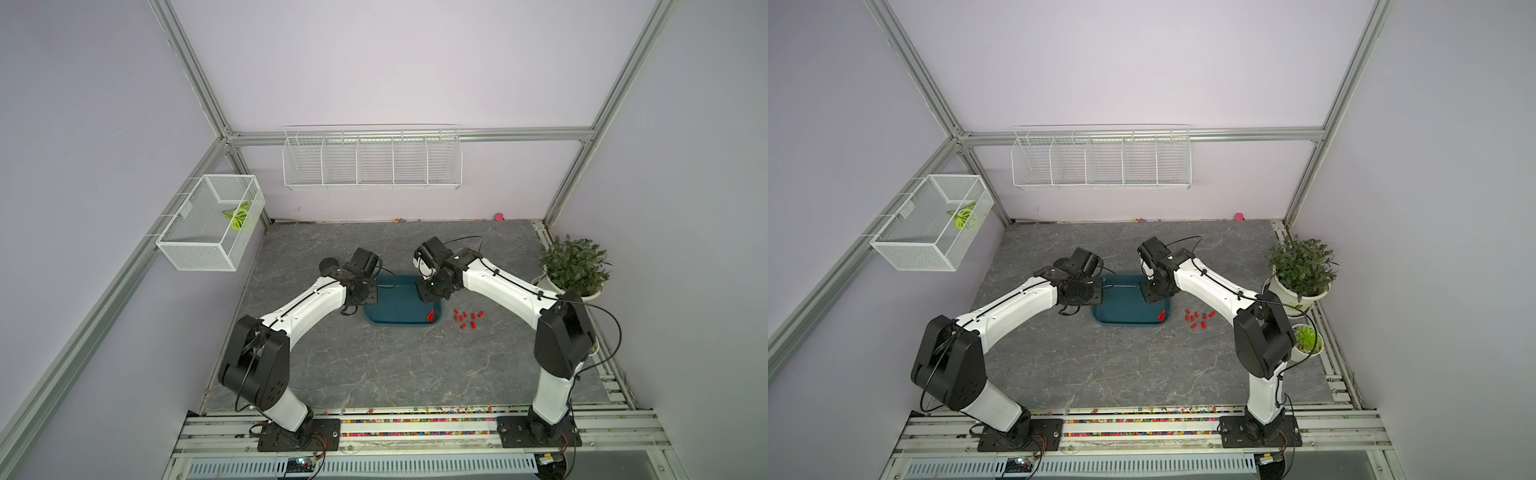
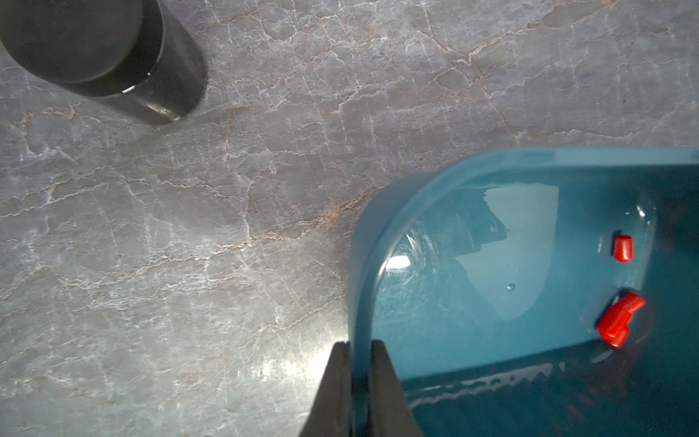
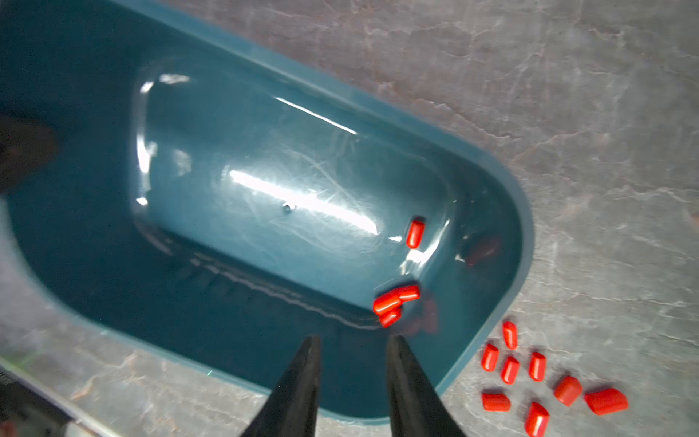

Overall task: Take the screw protection sleeves out of the storage box
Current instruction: Adjust the storage box at the center of the board.

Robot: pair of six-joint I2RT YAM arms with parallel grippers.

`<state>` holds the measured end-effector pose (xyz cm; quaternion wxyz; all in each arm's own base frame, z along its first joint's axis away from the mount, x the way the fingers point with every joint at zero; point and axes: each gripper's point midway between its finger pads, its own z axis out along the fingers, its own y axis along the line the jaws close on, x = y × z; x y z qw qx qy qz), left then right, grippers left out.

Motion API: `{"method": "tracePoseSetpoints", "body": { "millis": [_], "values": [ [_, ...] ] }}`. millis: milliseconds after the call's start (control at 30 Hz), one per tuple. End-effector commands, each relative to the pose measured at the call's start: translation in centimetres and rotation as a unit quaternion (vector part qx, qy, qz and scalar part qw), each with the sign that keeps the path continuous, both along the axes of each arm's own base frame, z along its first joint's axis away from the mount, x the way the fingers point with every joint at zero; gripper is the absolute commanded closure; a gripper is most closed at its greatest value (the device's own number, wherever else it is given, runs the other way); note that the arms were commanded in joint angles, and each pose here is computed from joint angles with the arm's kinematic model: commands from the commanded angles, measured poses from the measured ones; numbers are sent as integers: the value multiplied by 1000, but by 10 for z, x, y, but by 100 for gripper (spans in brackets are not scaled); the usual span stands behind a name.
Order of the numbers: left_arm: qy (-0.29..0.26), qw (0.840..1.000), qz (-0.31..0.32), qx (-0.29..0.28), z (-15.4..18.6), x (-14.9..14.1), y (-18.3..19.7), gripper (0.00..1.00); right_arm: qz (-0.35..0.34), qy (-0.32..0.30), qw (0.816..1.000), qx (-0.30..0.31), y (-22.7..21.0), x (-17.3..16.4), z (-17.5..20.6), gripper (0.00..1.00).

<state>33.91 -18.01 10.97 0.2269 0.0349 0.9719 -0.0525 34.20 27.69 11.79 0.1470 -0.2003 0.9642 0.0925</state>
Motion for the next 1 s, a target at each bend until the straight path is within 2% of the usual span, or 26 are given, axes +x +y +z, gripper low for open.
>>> {"method": "tracePoseSetpoints", "body": {
  "millis": [0,333,467,567,867,967],
  "values": [
    [6,1000,-4,-7,-3,-2,-5,93,-1,8,998,-61,-16,3,-10,66],
    [31,999,-9,-10,-13,-4,-10,93,-13,28,988,-149,-30,18,-33,65],
    [39,999,-9,-15,-17,-6,-13,92,-14,33,987,-158,-31,20,-38,65],
    [48,999,-9,-15,-20,-7,-13,87,-13,35,986,-160,-31,20,-39,65],
    [61,998,-14,-29,-24,-11,-19,57,-11,43,984,-172,-34,18,-44,65],
    [56,997,-13,-41,-20,-14,-20,54,-10,47,982,-181,-37,17,-46,65]
  ]
}}
